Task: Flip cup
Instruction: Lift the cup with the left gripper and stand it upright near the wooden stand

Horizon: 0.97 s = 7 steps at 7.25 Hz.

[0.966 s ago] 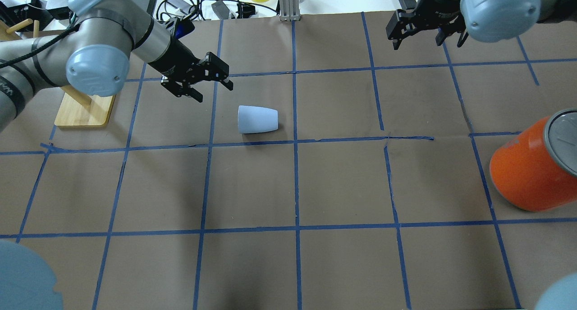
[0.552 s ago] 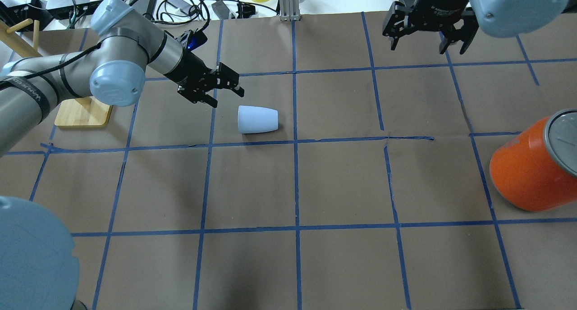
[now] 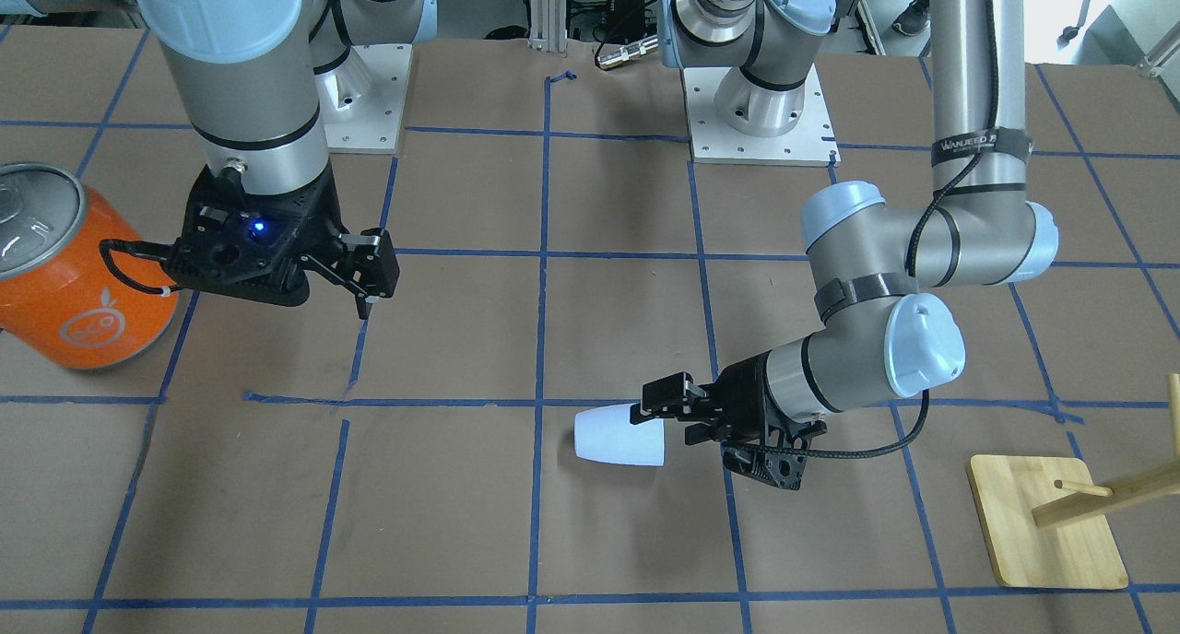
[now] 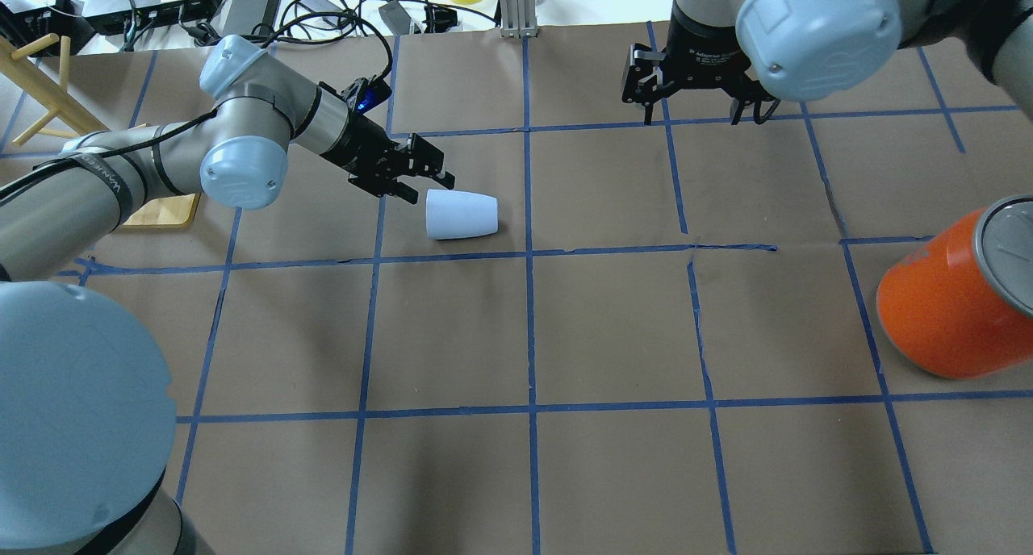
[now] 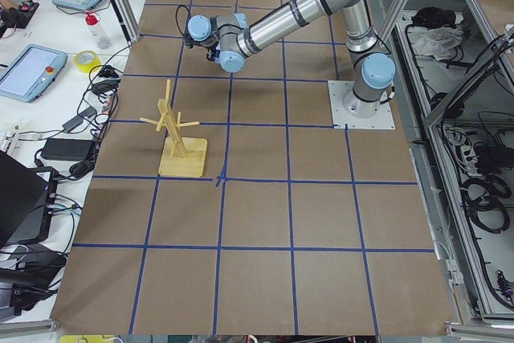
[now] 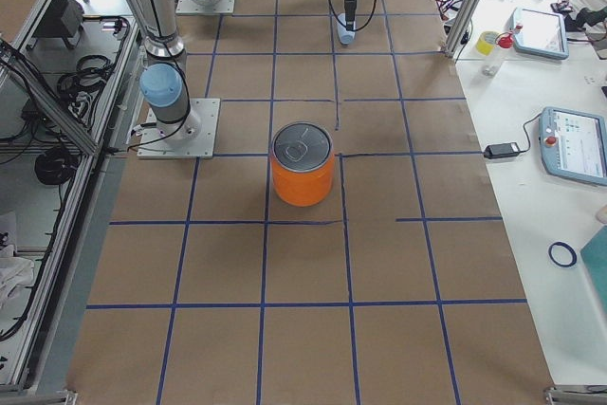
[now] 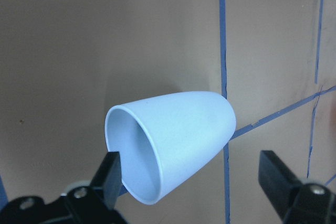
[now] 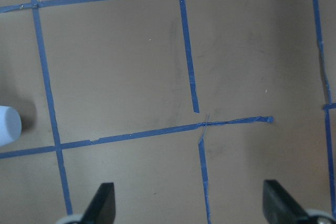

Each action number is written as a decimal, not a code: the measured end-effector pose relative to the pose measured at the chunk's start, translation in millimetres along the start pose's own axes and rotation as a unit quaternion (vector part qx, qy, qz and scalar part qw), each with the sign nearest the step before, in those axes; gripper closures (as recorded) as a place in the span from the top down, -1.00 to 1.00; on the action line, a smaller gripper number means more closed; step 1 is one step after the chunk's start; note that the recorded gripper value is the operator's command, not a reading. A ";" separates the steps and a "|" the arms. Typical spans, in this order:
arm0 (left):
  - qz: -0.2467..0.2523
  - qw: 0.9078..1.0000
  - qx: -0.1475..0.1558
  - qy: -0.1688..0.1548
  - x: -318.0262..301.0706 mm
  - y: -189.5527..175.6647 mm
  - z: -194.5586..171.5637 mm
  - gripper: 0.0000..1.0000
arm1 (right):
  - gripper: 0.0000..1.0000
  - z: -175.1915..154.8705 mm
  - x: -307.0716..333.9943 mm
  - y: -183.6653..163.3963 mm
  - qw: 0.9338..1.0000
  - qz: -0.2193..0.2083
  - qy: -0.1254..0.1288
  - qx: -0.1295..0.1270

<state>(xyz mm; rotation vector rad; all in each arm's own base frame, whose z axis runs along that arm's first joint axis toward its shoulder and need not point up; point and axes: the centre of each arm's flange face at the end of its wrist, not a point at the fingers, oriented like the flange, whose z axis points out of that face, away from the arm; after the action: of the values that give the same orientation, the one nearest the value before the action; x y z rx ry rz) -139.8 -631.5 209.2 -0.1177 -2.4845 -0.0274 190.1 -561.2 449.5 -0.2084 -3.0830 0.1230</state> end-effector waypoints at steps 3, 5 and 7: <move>-0.032 0.997 0.002 0.067 4.6 1.8 11.1 -1.00 | 1.00 -10.7 42.7 -4.8 0.997 0.050 -0.051 -0.016; -0.092 0.991 0.006 0.099 14.9 1.2 5.3 -1.00 | 1.00 -14.4 50.8 8.3 0.997 0.057 -0.043 -0.032; -0.150 0.985 0.031 0.084 32.0 -9.0 -30.9 -1.00 | 1.00 -16.0 55.0 18.7 0.996 0.057 -0.033 -0.053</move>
<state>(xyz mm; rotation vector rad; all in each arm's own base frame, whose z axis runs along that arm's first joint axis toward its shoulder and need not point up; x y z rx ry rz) -147.1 -639.5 253.3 0.2750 -2.3111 -0.0842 139.0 -534.0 466.2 -0.3934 -3.1447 -0.0307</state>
